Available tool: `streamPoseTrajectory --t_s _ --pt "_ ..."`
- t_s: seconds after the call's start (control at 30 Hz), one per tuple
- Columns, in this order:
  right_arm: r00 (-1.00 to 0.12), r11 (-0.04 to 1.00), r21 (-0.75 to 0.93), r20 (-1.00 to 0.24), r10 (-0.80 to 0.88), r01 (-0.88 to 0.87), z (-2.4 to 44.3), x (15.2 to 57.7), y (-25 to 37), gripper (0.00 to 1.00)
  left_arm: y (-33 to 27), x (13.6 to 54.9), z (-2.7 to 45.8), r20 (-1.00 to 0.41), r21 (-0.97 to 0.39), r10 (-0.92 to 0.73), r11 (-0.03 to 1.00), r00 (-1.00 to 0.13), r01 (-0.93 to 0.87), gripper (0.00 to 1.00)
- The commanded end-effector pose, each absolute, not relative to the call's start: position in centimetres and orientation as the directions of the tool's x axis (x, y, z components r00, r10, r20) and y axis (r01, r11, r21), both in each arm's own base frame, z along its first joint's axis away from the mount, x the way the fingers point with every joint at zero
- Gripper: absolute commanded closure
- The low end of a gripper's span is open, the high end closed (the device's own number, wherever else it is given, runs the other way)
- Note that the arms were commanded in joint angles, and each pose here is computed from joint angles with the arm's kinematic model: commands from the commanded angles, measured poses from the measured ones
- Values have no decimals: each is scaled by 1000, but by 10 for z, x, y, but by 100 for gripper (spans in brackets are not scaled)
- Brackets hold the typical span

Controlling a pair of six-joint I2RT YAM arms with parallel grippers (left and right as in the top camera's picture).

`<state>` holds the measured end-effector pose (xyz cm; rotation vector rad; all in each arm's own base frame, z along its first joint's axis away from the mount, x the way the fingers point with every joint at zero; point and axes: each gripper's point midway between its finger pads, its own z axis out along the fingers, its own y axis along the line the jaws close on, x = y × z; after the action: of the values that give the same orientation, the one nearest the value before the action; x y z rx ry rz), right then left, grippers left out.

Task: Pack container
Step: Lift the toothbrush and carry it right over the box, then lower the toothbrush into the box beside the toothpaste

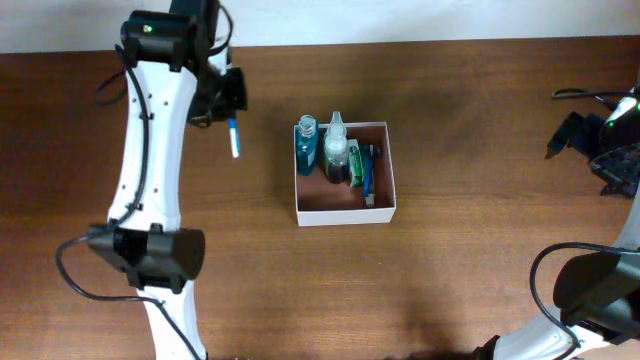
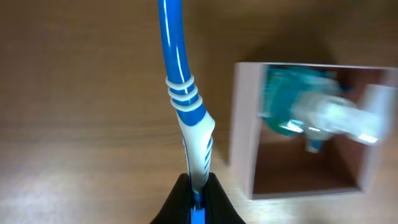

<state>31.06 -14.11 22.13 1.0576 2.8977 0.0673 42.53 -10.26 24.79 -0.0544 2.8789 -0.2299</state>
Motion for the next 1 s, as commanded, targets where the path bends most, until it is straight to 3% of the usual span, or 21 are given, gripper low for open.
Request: streamPoseTrajectory --t_s 0.0,0.23,0.43,0.53,0.97 --pt "-767 769 57 -51 640 637 225 309 -142 1 -138 404 294 -354 -217 26 970 -935 110 99" --pt "-767 769 57 -51 640 637 225 309 -142 1 -234 364 309 -435 -175 307 893 -847 413 99" --pt "-767 769 57 -51 640 637 225 309 -142 1 -279 350 311 -503 -34 434 854 -747 519 98" --pt "-767 769 57 -51 640 637 225 309 -142 1 -295 345 308 -511 -11 484 823 -710 568 93" --pt "-767 769 57 -51 640 637 225 309 -142 1 -318 360 231 -358 20 589 780 -724 625 92"
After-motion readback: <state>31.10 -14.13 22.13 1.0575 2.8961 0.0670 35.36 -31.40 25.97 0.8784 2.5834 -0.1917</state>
